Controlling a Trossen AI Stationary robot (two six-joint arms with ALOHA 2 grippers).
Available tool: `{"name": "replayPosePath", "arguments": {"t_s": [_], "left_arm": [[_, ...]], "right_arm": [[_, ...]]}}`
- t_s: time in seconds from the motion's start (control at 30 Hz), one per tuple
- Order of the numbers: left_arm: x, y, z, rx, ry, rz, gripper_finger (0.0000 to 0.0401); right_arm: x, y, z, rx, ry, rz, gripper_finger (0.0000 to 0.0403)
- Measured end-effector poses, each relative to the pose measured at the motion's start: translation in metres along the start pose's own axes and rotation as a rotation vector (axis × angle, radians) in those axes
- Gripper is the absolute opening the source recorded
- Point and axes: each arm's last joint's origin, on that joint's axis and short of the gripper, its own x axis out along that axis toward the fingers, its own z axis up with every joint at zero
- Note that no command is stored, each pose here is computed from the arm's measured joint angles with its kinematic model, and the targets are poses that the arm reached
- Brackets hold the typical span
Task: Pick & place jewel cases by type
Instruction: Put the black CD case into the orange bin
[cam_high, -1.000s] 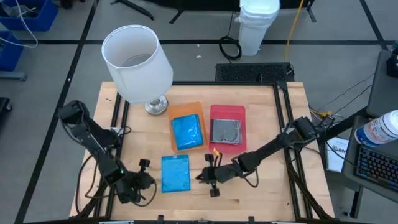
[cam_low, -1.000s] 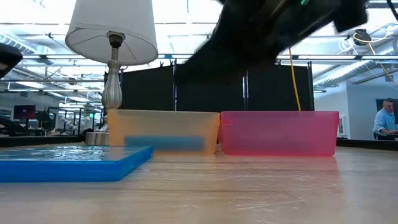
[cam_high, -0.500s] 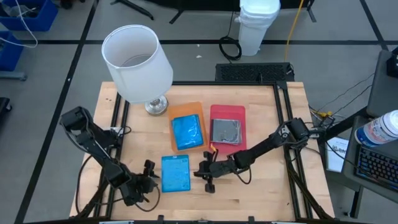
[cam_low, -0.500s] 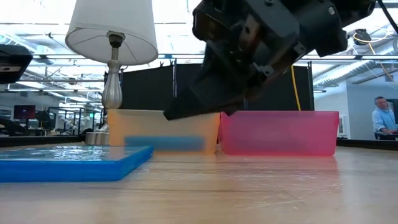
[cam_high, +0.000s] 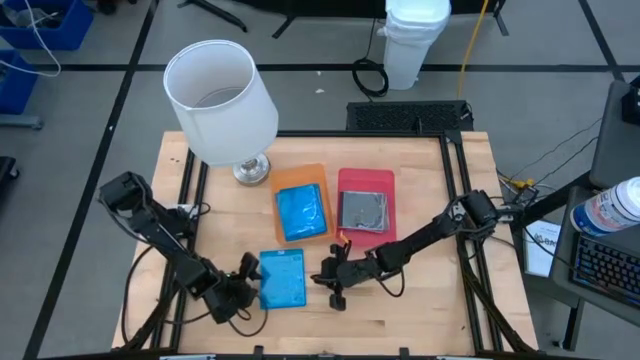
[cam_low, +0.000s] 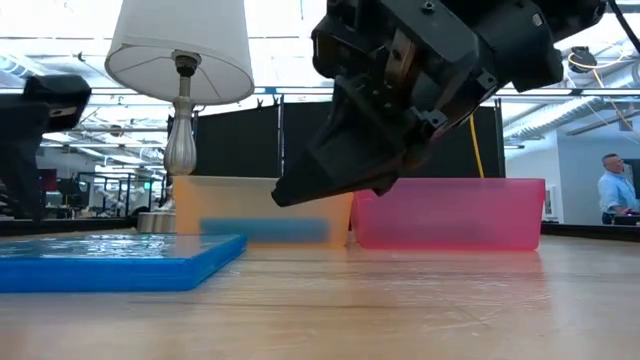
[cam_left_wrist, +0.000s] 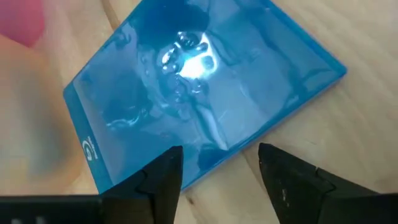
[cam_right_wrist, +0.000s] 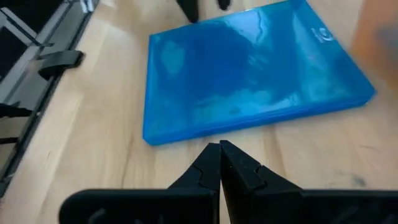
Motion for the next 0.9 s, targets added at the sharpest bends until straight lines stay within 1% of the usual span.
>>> {"name": "replayPosePath", "arguments": {"t_s": [0.1, 0.17, 0.33, 0.4, 0.5, 0.6, 0.77, 0.9], "left_arm": [[0.002, 0.003, 0.001, 0.008, 0.002, -0.007, 0.0209], [0.004, 0.003, 0.003, 0.010, -0.011, -0.040, 0.0207], [0.019, -0.003, 0.011, 0.015, -0.071, -0.124, 0.0198], [0.027, -0.007, 0.012, 0.022, -0.087, -0.134, 0.0192], [0.038, -0.012, 0.012, 0.035, -0.093, -0.131, 0.0183], [0.045, -0.016, 0.017, 0.069, -0.090, -0.122, 0.0173], [0.046, -0.017, 0.027, 0.168, -0.075, -0.094, 0.0162], [0.045, -0.015, 0.032, 0.201, -0.054, -0.070, 0.0161]], "right_arm": [[0.008, -0.002, -0.008, -0.013, 0.005, 0.001, 0.0000], [0.016, -0.006, -0.014, -0.012, 0.011, 0.002, 0.0000], [0.027, -0.021, -0.019, 0.063, 0.039, 0.005, 0.0000], [0.027, -0.022, -0.019, 0.074, 0.042, 0.005, 0.0000], [0.027, -0.022, -0.019, 0.070, 0.040, 0.004, 0.0000], [0.027, -0.022, -0.019, 0.058, 0.039, 0.005, 0.0000], [0.027, -0.022, -0.020, 0.066, 0.052, 0.023, 0.0000], [0.026, -0.018, -0.020, 0.062, 0.049, 0.047, 0.0000]]}}
